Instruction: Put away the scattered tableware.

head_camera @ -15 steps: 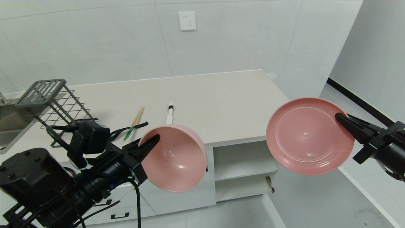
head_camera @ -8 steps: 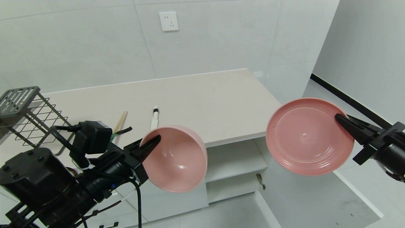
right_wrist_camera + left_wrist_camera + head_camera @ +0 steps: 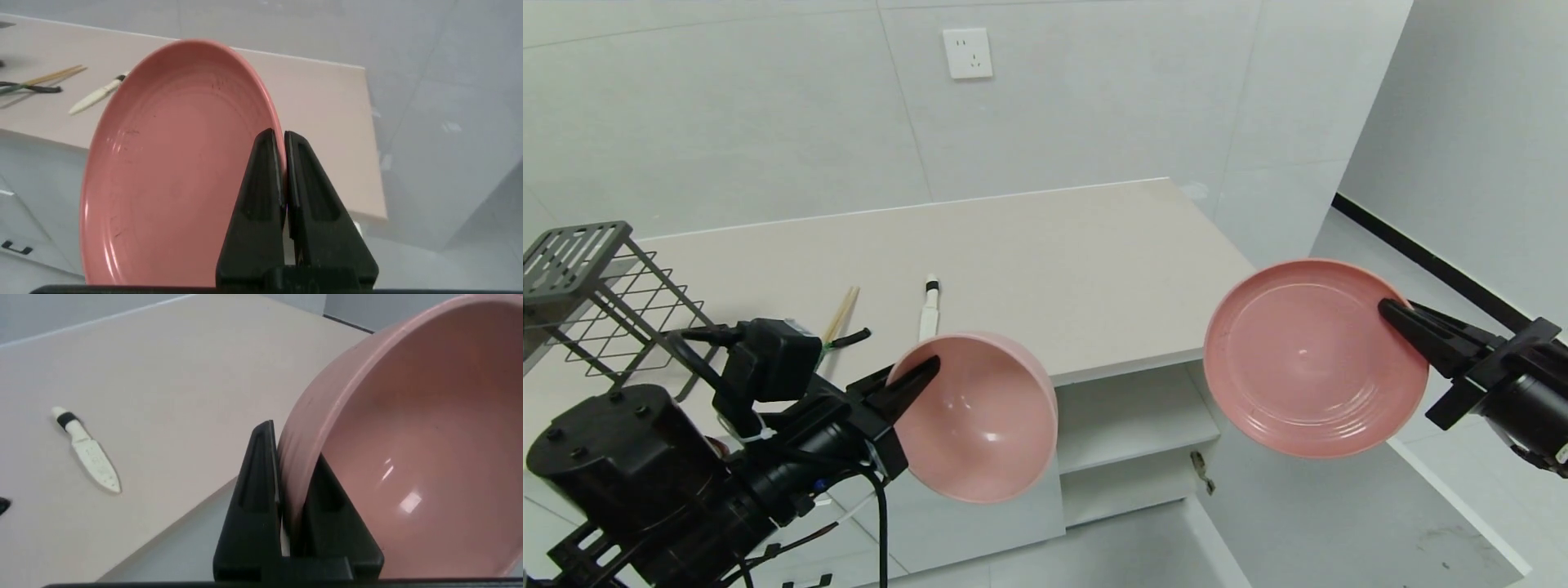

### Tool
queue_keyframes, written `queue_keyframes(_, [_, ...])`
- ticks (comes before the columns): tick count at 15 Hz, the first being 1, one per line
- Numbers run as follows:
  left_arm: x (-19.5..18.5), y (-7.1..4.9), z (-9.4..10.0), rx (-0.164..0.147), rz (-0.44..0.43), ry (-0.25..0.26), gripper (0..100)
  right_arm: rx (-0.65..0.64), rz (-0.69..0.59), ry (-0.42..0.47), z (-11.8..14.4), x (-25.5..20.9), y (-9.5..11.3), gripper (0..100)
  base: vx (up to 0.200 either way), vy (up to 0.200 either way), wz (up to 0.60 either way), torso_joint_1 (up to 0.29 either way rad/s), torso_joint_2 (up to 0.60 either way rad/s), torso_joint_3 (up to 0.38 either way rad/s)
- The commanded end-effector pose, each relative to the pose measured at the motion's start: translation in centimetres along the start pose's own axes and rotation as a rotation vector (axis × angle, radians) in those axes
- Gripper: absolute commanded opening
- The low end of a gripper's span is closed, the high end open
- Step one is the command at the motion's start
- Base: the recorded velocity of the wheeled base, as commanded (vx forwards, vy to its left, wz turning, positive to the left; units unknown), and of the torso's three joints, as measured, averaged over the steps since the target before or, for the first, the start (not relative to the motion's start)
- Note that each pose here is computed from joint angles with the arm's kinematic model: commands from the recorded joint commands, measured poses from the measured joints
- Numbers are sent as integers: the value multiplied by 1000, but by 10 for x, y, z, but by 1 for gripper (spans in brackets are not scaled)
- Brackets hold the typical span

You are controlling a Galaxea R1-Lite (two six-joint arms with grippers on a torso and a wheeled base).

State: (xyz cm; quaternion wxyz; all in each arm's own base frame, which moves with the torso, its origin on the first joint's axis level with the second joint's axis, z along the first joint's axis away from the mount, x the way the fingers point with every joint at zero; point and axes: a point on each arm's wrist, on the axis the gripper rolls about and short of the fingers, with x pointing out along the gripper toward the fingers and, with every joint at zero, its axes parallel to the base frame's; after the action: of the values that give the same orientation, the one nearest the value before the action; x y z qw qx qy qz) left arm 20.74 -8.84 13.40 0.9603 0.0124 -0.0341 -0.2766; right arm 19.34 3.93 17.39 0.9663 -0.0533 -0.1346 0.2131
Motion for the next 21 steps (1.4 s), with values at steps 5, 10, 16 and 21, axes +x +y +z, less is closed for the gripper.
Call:
queue_keyframes(5, [0,0,0,0,0,0,0,1,0,10,-2,-1,0,0,0,0,0,0,0,0])
queue_keyframes(10, [-3,0,1,2,1,-3,0,0,0,8,-2,-1,0,0,0,0,0,-149,293,147])
queue_keyframes(16, [-5,-1,-1,-1,0,6,0,0,0,11,-2,-1,0,0,0,0,0,-275,539,266])
queue_keyframes(21, [-11,-2,-3,-4,0,22,0,-8,2,14,-3,-2,1,0,0,0,0,-266,516,249])
